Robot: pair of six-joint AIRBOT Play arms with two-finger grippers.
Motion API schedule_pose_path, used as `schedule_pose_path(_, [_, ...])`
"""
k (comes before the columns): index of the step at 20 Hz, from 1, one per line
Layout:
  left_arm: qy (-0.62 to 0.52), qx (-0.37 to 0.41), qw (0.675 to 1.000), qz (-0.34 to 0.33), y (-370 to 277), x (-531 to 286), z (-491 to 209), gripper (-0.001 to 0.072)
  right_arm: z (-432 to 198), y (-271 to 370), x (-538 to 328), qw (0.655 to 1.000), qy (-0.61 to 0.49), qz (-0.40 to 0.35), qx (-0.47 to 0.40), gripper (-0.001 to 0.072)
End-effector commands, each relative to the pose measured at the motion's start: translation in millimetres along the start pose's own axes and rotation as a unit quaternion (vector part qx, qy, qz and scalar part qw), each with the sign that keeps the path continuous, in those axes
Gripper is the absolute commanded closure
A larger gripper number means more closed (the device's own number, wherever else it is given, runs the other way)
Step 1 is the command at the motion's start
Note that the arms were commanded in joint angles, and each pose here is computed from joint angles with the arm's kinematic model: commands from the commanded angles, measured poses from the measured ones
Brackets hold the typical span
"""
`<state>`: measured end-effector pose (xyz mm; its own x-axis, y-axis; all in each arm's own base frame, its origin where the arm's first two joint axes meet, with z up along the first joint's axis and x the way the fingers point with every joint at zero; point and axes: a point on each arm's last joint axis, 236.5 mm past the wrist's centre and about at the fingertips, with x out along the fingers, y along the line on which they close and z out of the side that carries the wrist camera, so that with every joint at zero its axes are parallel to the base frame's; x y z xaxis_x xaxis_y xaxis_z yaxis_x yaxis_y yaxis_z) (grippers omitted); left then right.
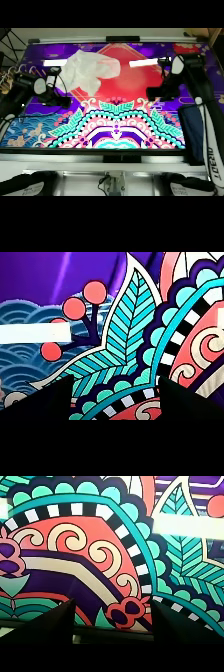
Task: Fold the shirts.
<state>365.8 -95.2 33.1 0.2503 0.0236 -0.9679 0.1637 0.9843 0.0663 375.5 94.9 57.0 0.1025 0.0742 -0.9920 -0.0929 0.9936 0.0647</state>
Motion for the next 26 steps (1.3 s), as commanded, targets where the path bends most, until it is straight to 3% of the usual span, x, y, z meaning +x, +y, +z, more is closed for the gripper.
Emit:
schedule_pose_path(1, [0.0, 0.0, 1.0, 0.0, 0, 0, 0, 0.0104, 0, 0, 0, 1.0, 0.0, 0.0, 0.0, 0.0124])
schedule_pose_path(19, [0.0, -0.002, 1.0, 0.0, 1, 0, 0, 0.0103, 0, 1, 0, 1.0, 0.0, 0.002, 0.0, 0.0124])
schedule_pose_path(26, [-0.011, -0.067, 0.993, -0.1, -46, -2, 10, 0.0104, 21, -6, -1, 0.997, -0.044, -0.015, -0.056, 0.0124])
